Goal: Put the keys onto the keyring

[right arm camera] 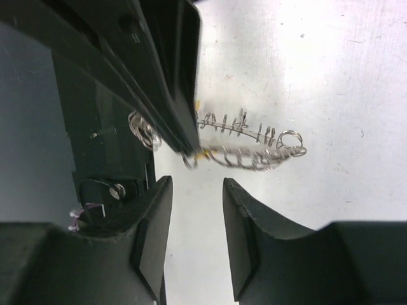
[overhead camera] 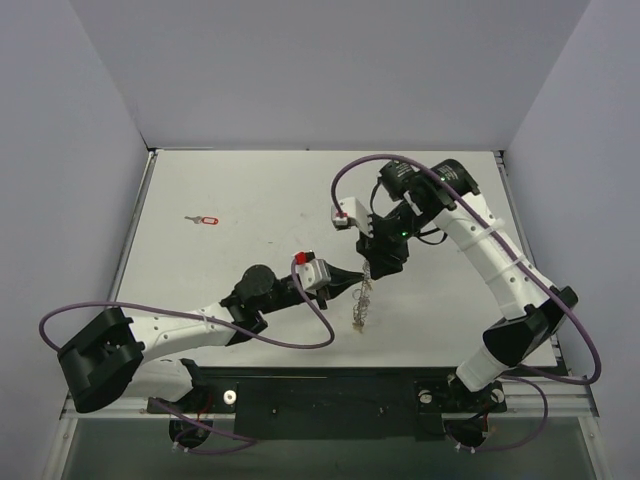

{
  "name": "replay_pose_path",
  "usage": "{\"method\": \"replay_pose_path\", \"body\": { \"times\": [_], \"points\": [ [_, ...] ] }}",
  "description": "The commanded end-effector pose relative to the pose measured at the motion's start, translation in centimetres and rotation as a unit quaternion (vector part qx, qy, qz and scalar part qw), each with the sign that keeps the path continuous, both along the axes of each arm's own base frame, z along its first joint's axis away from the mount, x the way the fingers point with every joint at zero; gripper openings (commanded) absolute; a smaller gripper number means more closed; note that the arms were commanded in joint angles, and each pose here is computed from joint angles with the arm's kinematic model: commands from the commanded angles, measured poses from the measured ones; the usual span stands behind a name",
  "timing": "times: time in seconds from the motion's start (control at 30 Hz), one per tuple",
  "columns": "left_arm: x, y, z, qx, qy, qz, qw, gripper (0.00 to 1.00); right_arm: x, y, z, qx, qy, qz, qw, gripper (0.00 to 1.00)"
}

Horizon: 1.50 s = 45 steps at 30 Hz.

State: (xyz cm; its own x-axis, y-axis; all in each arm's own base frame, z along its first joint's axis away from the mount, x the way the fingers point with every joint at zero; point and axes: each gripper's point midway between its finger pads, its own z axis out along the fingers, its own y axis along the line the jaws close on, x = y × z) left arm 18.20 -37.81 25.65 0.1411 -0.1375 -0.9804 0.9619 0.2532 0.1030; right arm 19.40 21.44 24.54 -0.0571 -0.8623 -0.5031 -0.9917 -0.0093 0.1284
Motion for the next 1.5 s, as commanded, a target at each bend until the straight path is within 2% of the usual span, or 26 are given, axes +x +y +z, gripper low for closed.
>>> {"method": "replay_pose_path", "body": {
  "times": [0.0,0.03,0.13,0.3,0.47,0.63,1.17,1.47],
  "points": [
    [-0.6,2.2,6.4,-0.133,0.004,0.016,0.991,0.00,-1.9,-1.1,2.9,0.086,0.041,-0.027,0.995,0.35],
    [-0.8,2.5,6.2,-0.142,0.012,0.017,0.990,0.00,-2.1,-1.2,3.4,0.109,0.045,-0.030,0.993,0.35],
    [-1.3,4.1,8.8,-0.219,0.021,0.016,0.975,0.00,-2.3,-0.9,3.2,0.146,0.058,-0.036,0.987,0.36],
    [-1.4,5.6,11.2,-0.288,0.042,0.014,0.957,0.00,-2.3,0.0,3.8,0.207,0.090,-0.050,0.973,0.36],
    [-1.0,6.6,12.9,-0.335,0.084,0.018,0.938,0.00,-2.8,0.7,4.7,0.236,0.105,-0.040,0.965,0.36],
    [0.0,7.3,13.3,-0.364,0.129,0.035,0.922,0.00,-2.3,0.6,4.8,0.232,0.094,-0.048,0.967,0.36],
    [0.3,6.5,12.2,-0.339,0.164,0.010,0.926,0.00,-0.9,0.7,2.5,0.200,0.081,-0.090,0.972,0.38],
    [3.2,6.5,8.5,-0.277,0.201,0.075,0.937,0.00,-0.6,-0.5,2.4,0.200,0.072,-0.112,0.971,0.42]
  ]
}}
